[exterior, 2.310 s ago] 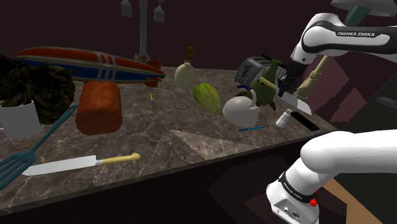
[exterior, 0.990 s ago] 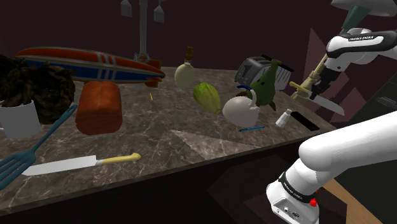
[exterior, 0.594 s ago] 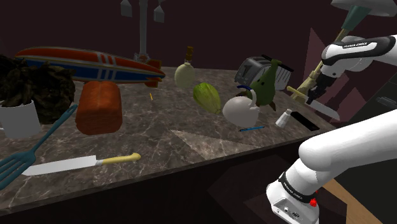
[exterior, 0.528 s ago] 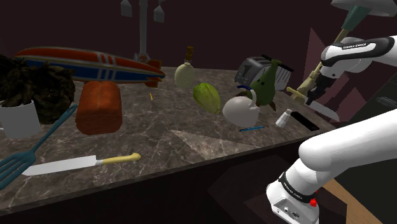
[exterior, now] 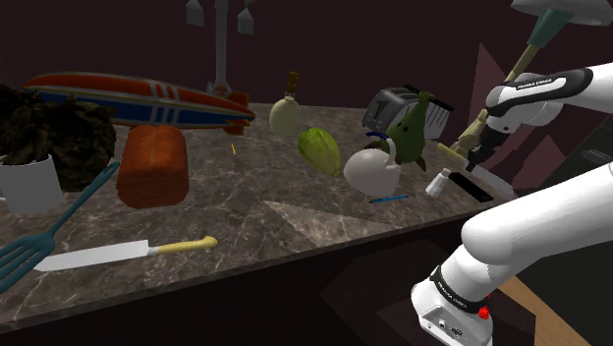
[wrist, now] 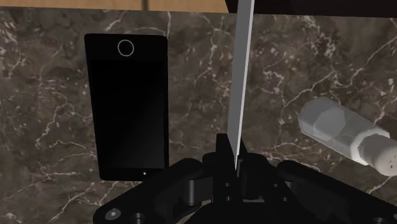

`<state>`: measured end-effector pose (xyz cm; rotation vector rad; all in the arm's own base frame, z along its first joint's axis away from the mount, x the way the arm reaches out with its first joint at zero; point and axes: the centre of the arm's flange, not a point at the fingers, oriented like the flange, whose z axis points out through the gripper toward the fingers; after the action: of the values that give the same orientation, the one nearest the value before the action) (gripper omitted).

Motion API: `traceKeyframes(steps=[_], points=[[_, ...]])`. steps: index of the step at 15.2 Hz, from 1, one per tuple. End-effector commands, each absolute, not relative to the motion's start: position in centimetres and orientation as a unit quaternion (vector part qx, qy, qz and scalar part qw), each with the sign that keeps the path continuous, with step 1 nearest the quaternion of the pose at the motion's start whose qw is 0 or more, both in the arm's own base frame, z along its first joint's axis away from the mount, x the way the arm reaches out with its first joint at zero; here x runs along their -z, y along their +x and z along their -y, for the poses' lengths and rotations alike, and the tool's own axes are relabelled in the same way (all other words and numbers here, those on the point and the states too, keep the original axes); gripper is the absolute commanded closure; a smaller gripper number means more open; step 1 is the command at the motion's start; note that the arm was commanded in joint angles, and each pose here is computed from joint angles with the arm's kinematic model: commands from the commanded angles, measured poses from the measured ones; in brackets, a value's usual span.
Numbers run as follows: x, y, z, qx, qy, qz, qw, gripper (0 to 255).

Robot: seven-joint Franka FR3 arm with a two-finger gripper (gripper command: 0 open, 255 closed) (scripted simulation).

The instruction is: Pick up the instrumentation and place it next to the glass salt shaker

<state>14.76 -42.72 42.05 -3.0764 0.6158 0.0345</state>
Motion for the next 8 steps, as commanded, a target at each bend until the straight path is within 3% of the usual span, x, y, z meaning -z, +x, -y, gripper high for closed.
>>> traceKeyframes(steps=[1,8], points=[[-41.0,14.8,42.7,-0.011,-0.980,-0.196,0.002,255],[-37.3,14.8,42.7,-0.011,-0.980,-0.196,0.002,255]])
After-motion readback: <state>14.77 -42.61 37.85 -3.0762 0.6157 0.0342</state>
